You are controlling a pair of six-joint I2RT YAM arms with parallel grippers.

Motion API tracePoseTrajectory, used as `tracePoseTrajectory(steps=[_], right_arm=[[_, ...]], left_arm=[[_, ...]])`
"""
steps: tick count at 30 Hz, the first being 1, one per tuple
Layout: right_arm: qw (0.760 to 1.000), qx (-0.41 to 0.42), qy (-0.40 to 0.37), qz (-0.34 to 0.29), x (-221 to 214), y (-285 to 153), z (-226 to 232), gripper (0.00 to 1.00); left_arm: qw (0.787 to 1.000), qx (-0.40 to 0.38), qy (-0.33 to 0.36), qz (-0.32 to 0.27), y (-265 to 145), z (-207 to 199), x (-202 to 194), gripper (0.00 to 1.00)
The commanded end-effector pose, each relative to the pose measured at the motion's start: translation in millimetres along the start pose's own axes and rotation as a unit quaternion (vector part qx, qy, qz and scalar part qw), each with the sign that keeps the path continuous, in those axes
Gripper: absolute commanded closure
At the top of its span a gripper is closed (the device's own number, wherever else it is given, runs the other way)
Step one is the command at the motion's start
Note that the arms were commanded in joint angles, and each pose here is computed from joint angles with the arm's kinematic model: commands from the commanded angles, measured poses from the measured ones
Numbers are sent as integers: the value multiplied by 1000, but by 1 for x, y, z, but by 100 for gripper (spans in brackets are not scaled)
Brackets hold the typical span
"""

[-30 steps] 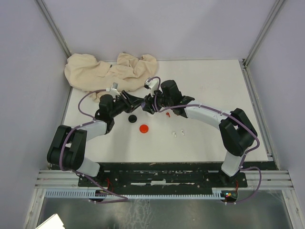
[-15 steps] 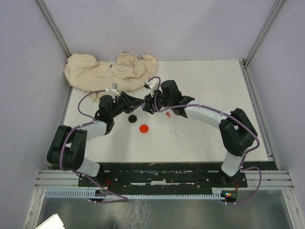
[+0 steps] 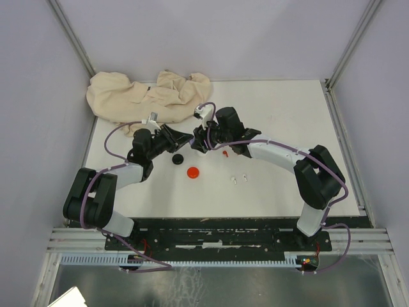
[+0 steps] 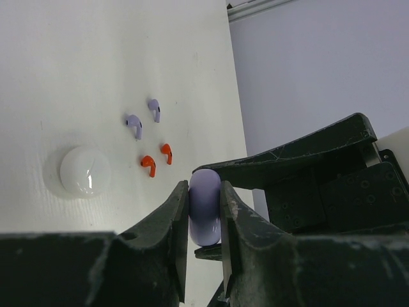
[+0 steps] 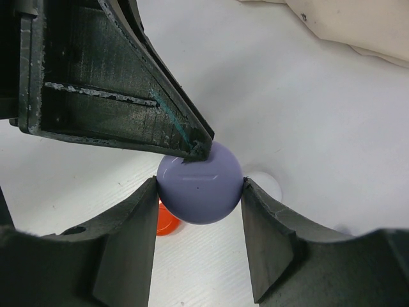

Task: Insert the wireless bluetooth earbuds into the charging case
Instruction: Open the charging case.

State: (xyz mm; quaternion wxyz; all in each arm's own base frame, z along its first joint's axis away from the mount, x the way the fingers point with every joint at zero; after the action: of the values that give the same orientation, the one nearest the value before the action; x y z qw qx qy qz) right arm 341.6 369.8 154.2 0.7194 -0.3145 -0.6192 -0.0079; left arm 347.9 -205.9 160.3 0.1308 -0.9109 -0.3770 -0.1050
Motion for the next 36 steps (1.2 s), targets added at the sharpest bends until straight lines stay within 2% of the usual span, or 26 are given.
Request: tracePoseTrajectory(steps=[1, 6, 7, 8, 10, 16, 22, 27, 36], right_arm=[[999, -1, -8, -40, 31, 3, -2, 91], [999, -2, -3, -38, 31, 3, -4, 88], [999, -3, -1, -39, 32, 3, -5, 83], [999, -4, 2, -39, 34, 2, -5, 59], [999, -7, 4, -43, 37, -1, -6, 41], [997, -42, 14, -70, 55, -26, -16, 20], [992, -101, 27, -74, 69, -57, -34, 13], [989, -140, 40, -20, 60, -66, -45, 12], [989, -133, 54, 29, 30, -56, -44, 11]], left_arm=[[999, -42, 7, 9, -2, -21, -5, 79], [999, -44, 9, 9, -1, -22, -6, 90], [999, -44, 9, 9, -1, -22, -6, 93], [999, -44, 8, 7, -1, -22, -5, 97], [999, -40, 10, 6, -1, -20, -4, 97], [1000, -27, 14, 2, 3, -17, -1, 97], [1000, -28, 14, 3, 6, -17, 1, 97], [999, -31, 9, 2, 8, -19, 3, 97], [999, -49, 2, -2, 10, -30, 7, 97]])
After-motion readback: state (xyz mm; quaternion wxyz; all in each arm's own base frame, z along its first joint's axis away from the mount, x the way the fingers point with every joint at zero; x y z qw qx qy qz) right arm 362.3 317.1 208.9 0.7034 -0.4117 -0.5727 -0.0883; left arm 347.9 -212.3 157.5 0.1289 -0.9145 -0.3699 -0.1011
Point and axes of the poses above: each gripper's point midway between its finger pads, its own y axis out along the fingers, its own z axis along the line the jaws close on, x = y × z, the point moved 1 cm from there along -y, back along the fingers, and after that the axes turned 7 degrees about -y, right-handed, at the moved point
